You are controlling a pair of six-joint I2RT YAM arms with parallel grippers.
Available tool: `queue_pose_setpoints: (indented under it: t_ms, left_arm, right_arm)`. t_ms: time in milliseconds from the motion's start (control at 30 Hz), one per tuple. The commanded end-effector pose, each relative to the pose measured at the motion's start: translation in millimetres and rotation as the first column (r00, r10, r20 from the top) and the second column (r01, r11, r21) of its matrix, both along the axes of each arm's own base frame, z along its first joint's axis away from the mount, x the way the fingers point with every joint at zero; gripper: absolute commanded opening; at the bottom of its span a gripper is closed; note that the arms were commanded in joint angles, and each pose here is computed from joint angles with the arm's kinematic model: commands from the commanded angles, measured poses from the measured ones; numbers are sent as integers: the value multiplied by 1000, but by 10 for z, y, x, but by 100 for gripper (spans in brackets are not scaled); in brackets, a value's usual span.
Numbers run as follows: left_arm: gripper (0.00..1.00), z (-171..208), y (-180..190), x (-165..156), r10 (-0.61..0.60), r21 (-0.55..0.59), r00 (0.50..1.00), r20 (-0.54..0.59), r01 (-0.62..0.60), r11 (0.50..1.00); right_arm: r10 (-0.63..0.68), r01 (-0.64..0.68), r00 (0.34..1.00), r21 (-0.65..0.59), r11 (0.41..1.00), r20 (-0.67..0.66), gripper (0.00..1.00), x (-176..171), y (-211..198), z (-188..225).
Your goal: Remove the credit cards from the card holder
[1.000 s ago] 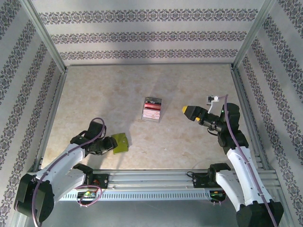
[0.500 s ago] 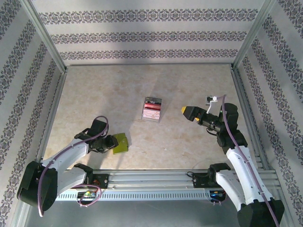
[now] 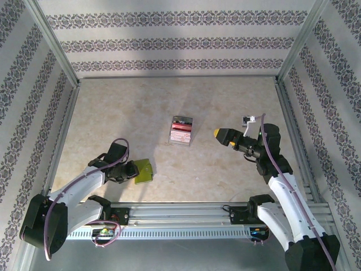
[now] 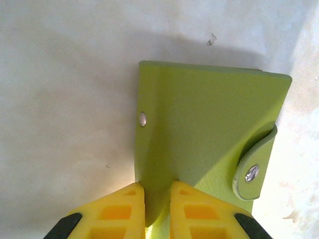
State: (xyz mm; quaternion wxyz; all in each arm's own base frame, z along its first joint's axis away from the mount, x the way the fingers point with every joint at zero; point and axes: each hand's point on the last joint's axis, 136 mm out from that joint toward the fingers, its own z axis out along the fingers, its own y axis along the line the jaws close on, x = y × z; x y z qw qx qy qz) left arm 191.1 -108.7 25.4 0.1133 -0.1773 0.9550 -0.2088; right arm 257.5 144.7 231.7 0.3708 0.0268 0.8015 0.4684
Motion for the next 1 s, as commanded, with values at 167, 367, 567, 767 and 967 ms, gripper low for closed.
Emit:
queue_pose_setpoints:
  t_ms: [167,367,567,767,967]
  left_arm:
    - [0,781,-524,425,-90,-197,944,318,159,967]
    - [0,1330,-690,582,-51,-286,888,458,201,937]
    - [0,1946,-857,736,25,-393,811,585,256,883]
    - [0,2281,-1030,820,77,-476,776,626,303,826]
    - [0,2354,-1171,828,69,-504,778,624,334,796]
  right_arm:
    - [95,-95,995,59,994,0,90,-78,227,13]
    - [144,-144,989,106,984,6,91,-113,447,-10]
    - [221,-226,974,148,963,49,93,-149,741,73]
    - [269,-280,959,150,948,92,88,-164,1002,100]
    - [282,-294,954,122,948,103,82,-132,1186,-3]
